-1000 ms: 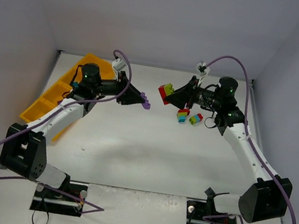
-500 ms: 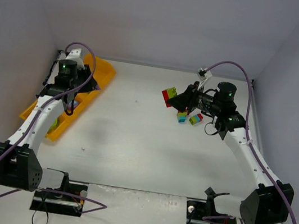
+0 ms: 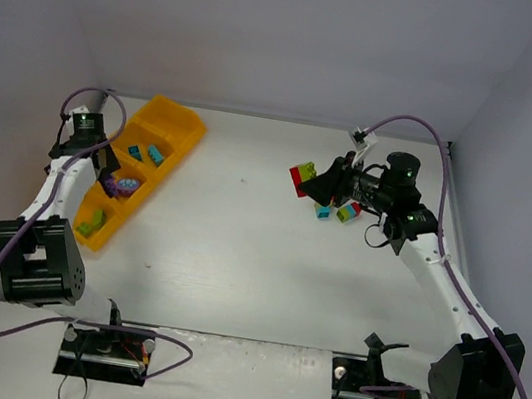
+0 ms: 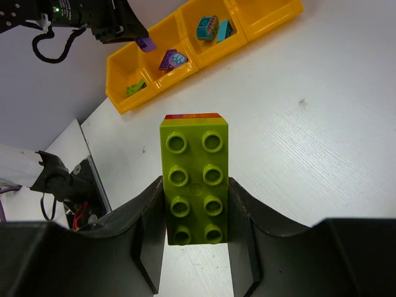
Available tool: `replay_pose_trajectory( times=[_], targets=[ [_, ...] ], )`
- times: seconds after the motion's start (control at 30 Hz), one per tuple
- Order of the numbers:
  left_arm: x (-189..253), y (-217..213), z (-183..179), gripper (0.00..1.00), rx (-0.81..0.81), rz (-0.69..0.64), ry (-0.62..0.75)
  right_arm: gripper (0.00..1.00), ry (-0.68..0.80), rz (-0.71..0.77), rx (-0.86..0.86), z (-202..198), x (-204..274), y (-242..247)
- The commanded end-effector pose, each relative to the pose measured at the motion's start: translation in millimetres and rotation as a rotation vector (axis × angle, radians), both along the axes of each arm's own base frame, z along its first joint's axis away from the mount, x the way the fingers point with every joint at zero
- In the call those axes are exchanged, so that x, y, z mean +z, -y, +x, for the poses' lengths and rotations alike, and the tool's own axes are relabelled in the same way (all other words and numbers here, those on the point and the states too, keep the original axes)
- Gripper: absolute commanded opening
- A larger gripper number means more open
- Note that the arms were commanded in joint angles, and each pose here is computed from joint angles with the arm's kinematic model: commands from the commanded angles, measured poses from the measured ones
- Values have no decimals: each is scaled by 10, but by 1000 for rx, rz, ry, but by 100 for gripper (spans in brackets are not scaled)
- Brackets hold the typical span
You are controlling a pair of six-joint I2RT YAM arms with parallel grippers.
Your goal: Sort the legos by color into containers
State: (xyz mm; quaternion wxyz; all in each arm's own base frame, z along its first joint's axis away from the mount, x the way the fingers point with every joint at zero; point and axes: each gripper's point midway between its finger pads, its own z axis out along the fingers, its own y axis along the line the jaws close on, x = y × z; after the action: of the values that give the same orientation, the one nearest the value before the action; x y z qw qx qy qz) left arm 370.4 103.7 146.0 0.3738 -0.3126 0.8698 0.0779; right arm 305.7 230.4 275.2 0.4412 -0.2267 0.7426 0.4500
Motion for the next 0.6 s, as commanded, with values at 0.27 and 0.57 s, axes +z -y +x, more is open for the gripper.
replay_pose_trajectory(
  times=[0.27, 0.57],
  targets=[
    [405, 52, 361, 76, -86, -24, 140, 0, 99, 34, 36, -5, 281, -49],
    [1542, 1729, 477, 77, -851, -351, 558, 0, 130, 72, 218, -110, 471, -202]
  ],
)
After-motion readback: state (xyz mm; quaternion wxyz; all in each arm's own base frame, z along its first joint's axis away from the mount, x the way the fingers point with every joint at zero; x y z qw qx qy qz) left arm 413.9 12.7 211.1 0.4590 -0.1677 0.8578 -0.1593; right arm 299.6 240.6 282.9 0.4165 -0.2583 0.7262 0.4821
